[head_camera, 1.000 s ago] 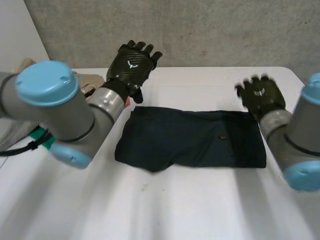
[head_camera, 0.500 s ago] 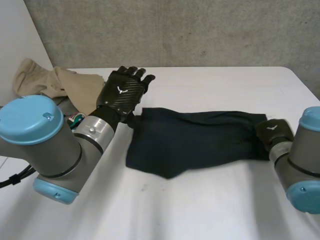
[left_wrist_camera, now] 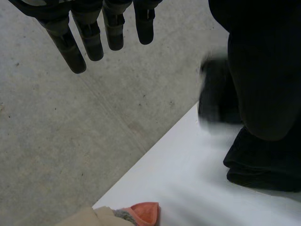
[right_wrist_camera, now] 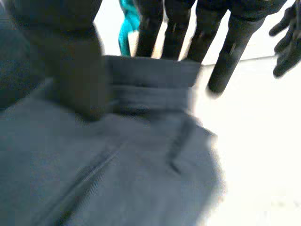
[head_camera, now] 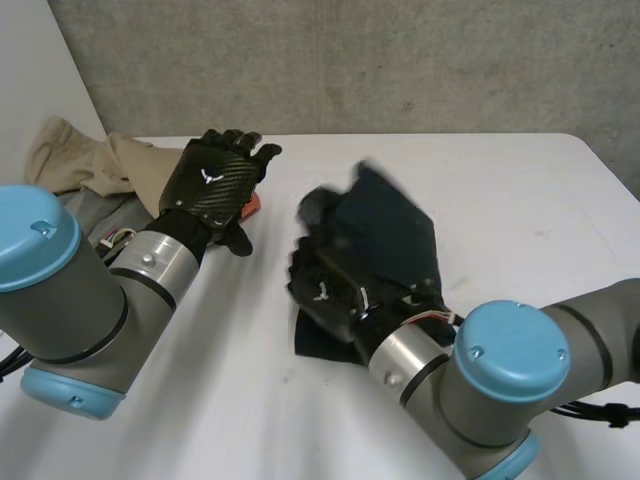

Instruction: Fold the laundry.

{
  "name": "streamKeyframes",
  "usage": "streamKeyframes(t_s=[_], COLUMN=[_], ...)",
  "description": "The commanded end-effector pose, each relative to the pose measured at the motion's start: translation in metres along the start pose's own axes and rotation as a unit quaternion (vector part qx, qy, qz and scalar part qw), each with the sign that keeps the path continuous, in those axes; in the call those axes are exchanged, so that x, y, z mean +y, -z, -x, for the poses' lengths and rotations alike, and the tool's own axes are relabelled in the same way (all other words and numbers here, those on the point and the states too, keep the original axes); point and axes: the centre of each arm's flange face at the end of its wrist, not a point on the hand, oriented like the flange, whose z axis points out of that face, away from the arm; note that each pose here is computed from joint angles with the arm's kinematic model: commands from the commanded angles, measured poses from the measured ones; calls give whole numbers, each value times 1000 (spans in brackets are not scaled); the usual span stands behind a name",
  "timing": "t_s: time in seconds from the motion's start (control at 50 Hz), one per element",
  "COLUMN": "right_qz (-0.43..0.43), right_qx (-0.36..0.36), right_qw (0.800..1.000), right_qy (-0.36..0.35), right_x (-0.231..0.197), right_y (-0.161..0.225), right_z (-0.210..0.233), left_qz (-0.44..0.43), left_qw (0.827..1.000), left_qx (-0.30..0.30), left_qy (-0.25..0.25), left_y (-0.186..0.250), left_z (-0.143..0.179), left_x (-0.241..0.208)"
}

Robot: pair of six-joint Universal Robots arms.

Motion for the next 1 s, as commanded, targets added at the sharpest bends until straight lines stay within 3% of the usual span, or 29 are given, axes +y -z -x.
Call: streamKeyframes(t_s=[0.02,0.06,0.08,0.16,0.28,0.3,0.46,0.58,0.68,0.84,0.92,1.0], right_qz=[-3,2,16,67,190,221,286,320,337,269,261,267], right_qx=[90,127,155,162,95,79,22,7,27,136,195,195], right_qw=[977,955,927,869,837,824,769,765,793,857,867,861], right_qy=[-193,-267,-340,-463,-504,-515,-571,-560,-506,-418,-378,-386], right_x=[5,12,24,54,88,97,125,135,129,101,92,83], right_y=[2,6,11,16,18,19,10,8,13,26,40,51], right_z=[-64,-88,-103,-113,-95,-90,-63,-49,-65,-122,-136,-126], left_qz=[-10,-19,-22,-31,-13,-7,115,241,274,165,76,0], left_qw=[1000,1000,1000,999,996,995,985,964,954,980,990,990], left_qx=[0,2,3,19,83,90,121,113,117,87,76,84], left_qy=[-1,-2,-2,2,35,37,35,23,28,67,93,111], left_y=[-4,-8,-9,-15,-23,-24,-40,-41,-34,-25,-17,-7], left_z=[0,-2,-4,-16,-57,-62,-95,-91,-82,-48,-30,-11], left_x=[-6,-12,-15,-24,-25,-22,34,78,72,-3,-42,-75])
